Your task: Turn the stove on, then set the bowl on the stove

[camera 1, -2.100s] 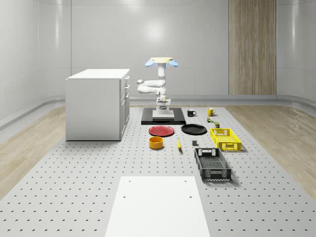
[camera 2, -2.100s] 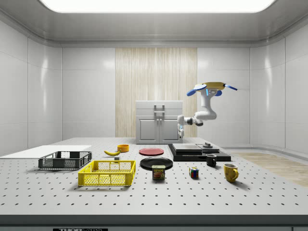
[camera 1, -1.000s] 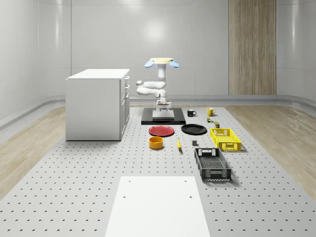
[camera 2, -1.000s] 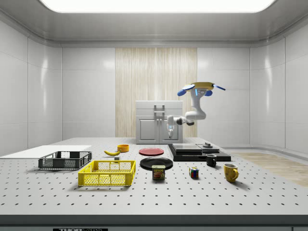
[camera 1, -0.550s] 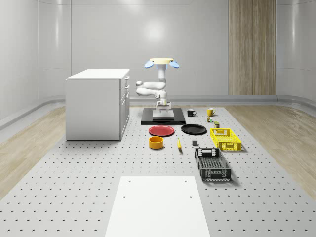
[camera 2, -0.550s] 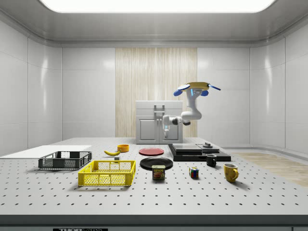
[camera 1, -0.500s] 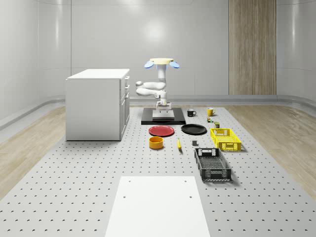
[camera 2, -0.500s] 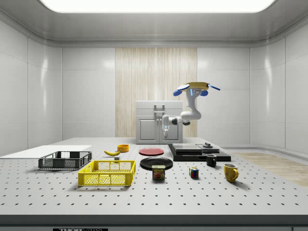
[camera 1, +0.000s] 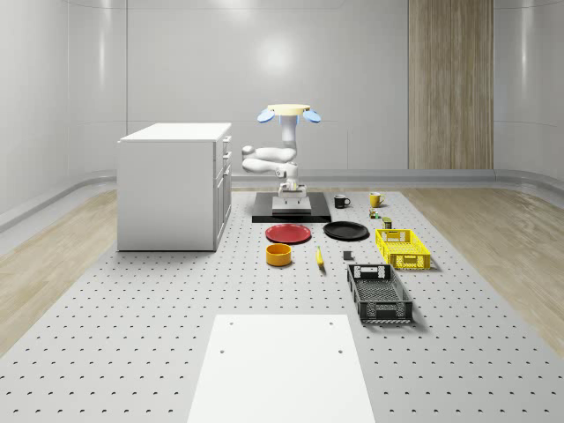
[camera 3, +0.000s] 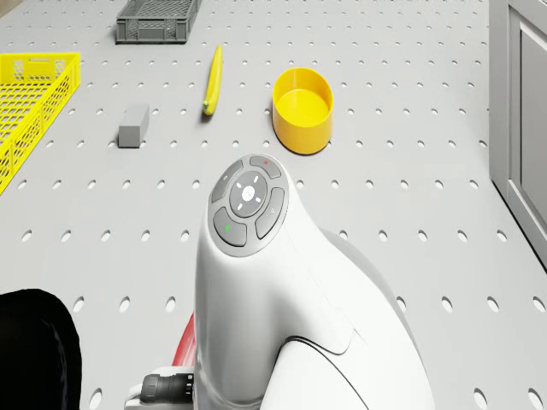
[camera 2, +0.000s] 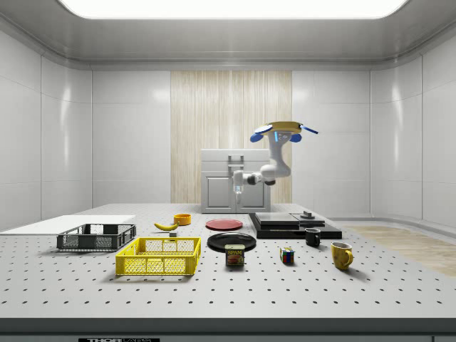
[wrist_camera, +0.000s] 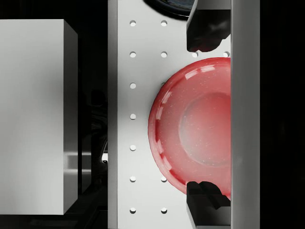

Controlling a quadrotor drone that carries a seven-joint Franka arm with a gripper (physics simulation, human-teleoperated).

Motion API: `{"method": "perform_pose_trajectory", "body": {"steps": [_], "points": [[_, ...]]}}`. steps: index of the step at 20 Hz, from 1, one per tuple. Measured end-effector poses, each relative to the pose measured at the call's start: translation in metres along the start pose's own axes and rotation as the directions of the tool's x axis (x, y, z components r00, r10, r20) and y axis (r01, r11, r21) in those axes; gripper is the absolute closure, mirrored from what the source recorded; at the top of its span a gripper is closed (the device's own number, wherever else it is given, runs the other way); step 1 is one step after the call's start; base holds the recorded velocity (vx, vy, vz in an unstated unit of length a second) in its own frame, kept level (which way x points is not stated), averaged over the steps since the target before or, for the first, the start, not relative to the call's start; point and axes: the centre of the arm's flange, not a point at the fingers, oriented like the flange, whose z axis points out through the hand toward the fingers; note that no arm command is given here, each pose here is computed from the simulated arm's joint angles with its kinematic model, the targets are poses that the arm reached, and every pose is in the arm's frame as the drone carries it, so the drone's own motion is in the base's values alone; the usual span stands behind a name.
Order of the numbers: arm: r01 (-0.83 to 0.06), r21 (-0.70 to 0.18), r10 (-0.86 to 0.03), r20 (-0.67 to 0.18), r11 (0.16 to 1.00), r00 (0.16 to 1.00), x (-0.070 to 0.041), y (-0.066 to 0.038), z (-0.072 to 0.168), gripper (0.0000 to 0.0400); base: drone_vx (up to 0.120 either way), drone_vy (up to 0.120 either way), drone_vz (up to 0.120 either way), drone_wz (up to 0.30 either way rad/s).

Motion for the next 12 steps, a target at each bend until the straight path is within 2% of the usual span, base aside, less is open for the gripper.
{"method": "perform_pose_trajectory", "body": {"steps": [8,12], "points": [[0.000,0.000,0.000,0.000,1.000,1.000,0.0000,0.0000,0.0000,0.0000,0.120,0.000,-0.005,0.000],[0.000,0.000,0.000,0.000,1.000,1.000,0.0000,0.0000,0.0000,0.0000,0.120,0.000,-0.120,0.000]]}}
